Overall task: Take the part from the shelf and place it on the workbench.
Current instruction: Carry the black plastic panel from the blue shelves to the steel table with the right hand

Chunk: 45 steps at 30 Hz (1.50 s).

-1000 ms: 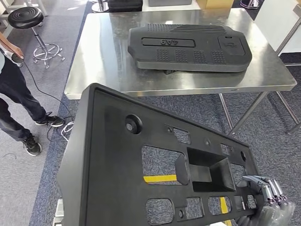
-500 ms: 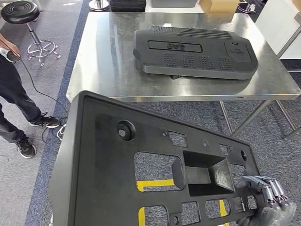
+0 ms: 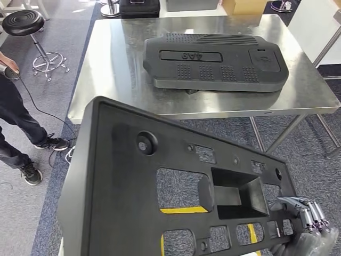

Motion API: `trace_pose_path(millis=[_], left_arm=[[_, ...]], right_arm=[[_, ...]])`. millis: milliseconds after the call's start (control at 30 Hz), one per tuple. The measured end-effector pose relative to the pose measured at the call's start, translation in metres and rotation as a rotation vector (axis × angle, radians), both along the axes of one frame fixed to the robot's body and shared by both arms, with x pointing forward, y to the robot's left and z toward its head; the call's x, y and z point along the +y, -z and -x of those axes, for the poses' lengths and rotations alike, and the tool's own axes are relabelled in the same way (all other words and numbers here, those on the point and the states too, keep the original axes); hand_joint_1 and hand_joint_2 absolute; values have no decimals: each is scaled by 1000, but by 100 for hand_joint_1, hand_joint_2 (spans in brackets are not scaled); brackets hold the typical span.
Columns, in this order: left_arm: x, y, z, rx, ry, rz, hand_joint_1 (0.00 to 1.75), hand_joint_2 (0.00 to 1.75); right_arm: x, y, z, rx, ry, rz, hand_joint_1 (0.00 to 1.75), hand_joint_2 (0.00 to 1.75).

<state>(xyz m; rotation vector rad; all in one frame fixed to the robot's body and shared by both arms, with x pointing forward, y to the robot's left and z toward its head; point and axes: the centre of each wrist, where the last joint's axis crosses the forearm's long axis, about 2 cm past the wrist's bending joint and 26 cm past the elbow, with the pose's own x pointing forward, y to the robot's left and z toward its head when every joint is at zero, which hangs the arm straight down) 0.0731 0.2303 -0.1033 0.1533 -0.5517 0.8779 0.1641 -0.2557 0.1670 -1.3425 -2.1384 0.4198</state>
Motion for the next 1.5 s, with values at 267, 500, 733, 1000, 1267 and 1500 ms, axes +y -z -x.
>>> trace_pose_path(millis=[267,500,733,1000,1267,1500], left_arm=[[1,0,0,-2,0,-1,0,175],[0,0,-1,-7,1,0,0,175],[-1,0,-2,-8,2,6,0,175],[-1,-1,-3,-13,5,11,0,175],[0,-1,-4,-14,6,12,0,175],[-1,-1,-6,-21,14,13,0,175]], right_arm=[[-3,0,-2,4,16,-8,175,175],[-9,-3,-9,-5,22,-8,175,175],[-16,-2,-15,3,28,-4,175,175],[-21,-3,-21,0,38,-6,175,175],[-25,1,-24,20,45,-9,175,175],[-29,0,-28,16,47,-7,175,175]])
